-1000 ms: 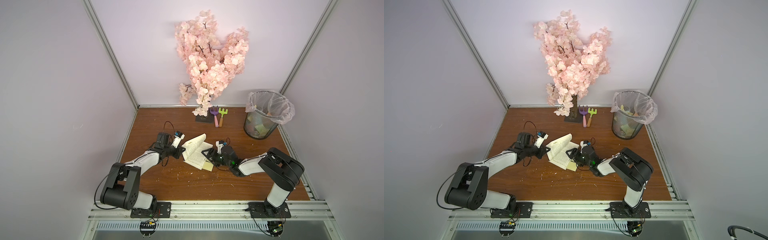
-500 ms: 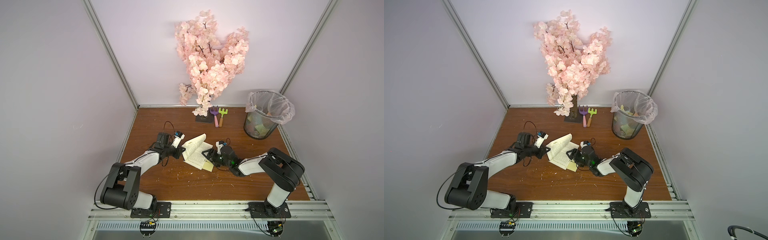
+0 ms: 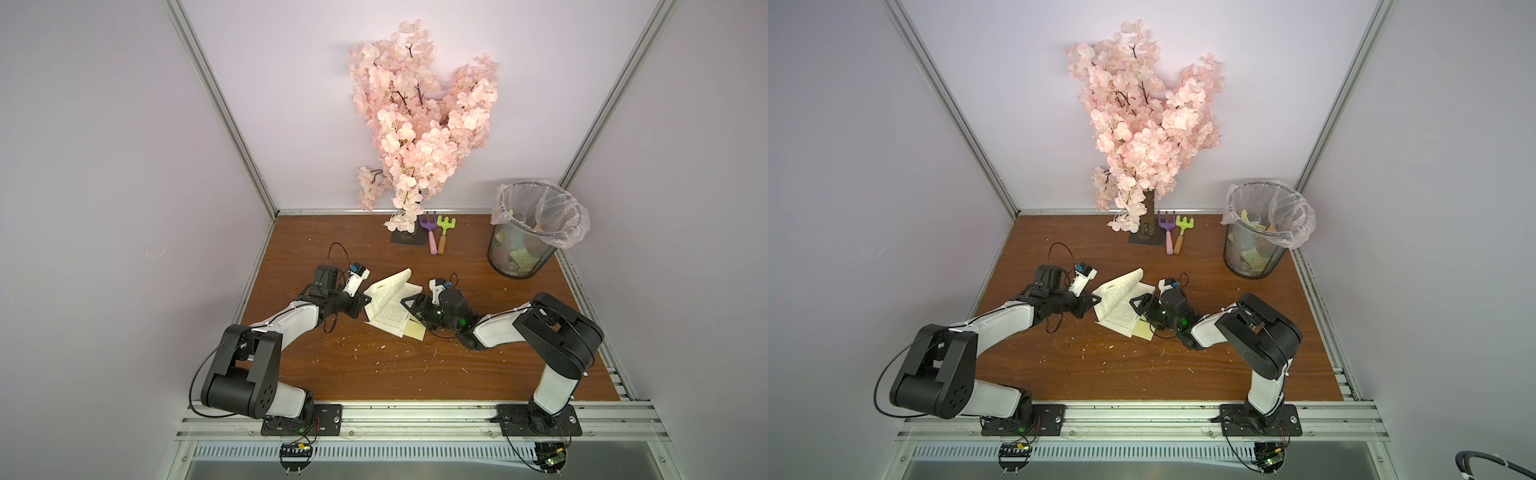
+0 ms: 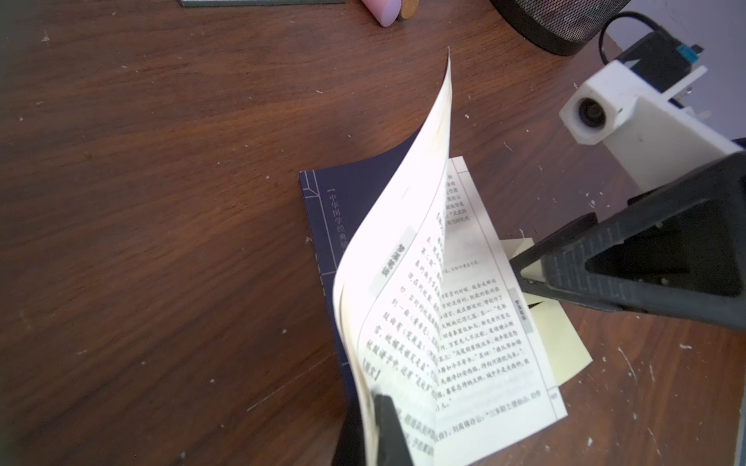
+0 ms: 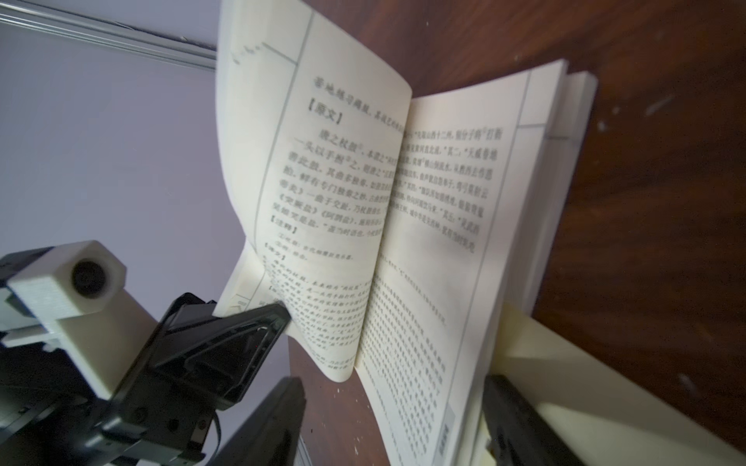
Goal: Peel off the used sticky note
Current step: Turn the page of the book at the center of the board.
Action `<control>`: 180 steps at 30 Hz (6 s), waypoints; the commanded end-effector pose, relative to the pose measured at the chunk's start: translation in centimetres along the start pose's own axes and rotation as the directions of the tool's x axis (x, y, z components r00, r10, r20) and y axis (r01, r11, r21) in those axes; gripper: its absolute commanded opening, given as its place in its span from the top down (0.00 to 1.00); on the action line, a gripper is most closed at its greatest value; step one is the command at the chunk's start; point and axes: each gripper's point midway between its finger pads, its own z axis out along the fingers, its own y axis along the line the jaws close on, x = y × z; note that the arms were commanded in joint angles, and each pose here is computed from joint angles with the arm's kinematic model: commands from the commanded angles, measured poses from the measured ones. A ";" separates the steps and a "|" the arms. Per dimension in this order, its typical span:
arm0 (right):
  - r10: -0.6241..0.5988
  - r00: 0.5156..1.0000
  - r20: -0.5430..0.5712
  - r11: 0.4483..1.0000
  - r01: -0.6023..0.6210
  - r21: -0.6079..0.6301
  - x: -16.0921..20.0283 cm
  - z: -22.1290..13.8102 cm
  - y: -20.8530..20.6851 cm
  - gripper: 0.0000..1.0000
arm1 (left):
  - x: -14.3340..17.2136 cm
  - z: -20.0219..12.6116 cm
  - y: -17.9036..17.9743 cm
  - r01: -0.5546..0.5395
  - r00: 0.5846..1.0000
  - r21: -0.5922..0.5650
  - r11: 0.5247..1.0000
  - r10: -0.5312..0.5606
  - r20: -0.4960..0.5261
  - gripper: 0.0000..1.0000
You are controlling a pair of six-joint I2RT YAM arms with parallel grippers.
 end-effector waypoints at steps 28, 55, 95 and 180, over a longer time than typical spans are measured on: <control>0.011 1.000 -0.009 0.985 -0.012 -0.170 -1.1 1.0 3.0 0.27 | 1.7 0.4 -0.2 0.023 0.997 0.019 1.000 -0.022 -0.073 0.99; -0.093 0.994 -0.048 0.975 0.081 -0.207 -2.1 3.0 5.4 0.26 | 1.9 0.8 -0.9 -0.008 0.996 0.029 1.000 0.010 -0.092 0.99; 0.030 0.999 -0.026 0.941 -0.037 -0.336 -3.6 1.5 5.8 0.19 | -0.8 -0.2 -2.9 -0.167 0.981 0.021 0.986 0.168 -0.097 0.99; 0.011 1.000 -0.021 0.998 -0.013 -0.068 -1.2 3.9 2.0 0.19 | 0.9 0.4 -3.8 -0.108 0.987 0.078 0.991 0.117 -0.113 0.99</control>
